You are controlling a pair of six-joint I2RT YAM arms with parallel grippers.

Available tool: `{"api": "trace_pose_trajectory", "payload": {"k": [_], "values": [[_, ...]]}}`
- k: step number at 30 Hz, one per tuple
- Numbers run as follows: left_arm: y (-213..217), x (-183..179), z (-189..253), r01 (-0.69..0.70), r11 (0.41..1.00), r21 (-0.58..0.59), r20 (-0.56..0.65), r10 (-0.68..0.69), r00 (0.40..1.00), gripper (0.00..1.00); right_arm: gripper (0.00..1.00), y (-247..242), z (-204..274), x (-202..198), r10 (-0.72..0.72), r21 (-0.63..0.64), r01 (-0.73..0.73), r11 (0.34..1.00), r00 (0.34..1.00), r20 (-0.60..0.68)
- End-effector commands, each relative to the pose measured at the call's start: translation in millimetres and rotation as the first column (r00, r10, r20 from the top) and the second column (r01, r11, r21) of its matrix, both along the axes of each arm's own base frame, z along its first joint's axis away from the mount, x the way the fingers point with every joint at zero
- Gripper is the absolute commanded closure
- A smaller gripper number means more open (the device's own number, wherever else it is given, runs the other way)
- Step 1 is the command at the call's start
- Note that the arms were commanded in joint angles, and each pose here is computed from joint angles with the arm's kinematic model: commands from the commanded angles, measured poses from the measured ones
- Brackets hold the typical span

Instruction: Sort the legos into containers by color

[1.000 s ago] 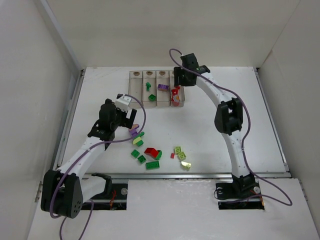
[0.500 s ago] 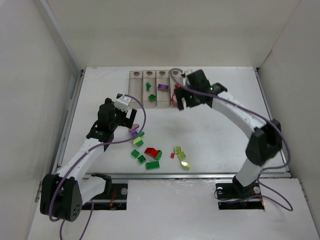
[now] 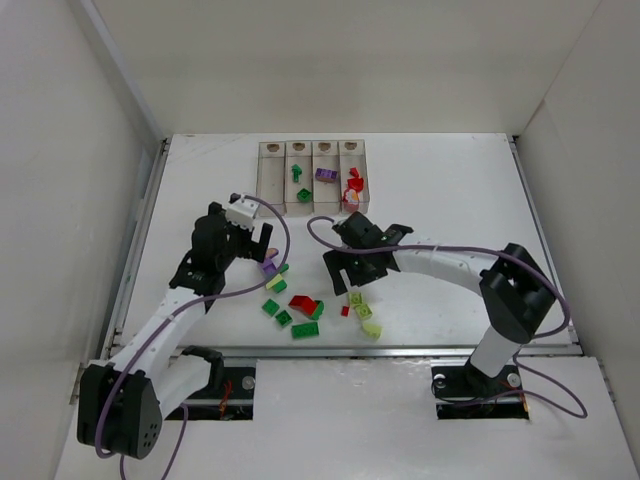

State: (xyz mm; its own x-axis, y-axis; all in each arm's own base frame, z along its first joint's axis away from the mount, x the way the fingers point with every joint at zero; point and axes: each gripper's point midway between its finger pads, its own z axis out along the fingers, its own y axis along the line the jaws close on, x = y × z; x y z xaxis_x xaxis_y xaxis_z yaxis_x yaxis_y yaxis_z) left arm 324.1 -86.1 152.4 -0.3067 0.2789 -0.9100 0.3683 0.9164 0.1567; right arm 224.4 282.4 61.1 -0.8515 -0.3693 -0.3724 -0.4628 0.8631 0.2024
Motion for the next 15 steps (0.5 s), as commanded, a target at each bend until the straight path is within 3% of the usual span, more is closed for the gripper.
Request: {"api": "trace_pose_trajectory", "payload": {"k": [1,5,11,15], "values": [[-2,-4,8,0.000,1.000,-0.029,0.023,0.001,1.000,0.00,0.11,12,0,17,-0.080,0.042,0.078,0.996,0.996,0.043],[1,-7,8,-0.009,1.000,-0.026,0.024,0.010,1.000,0.00,0.20,8,-10,15,-0.083,0.008,0.083,0.996,0.996,0.027],[2,-11,9,-0.009,1.000,-0.025,0.023,0.010,1.000,0.00,0.21,-11,-20,6,-0.114,-0.068,0.114,0.991,0.993,-0.001],[2,-13,7,-0.009,1.000,-0.025,0.023,0.010,1.000,0.00,0.28,-16,-24,0,-0.114,-0.091,0.112,0.990,0.993,-0.020]]}}
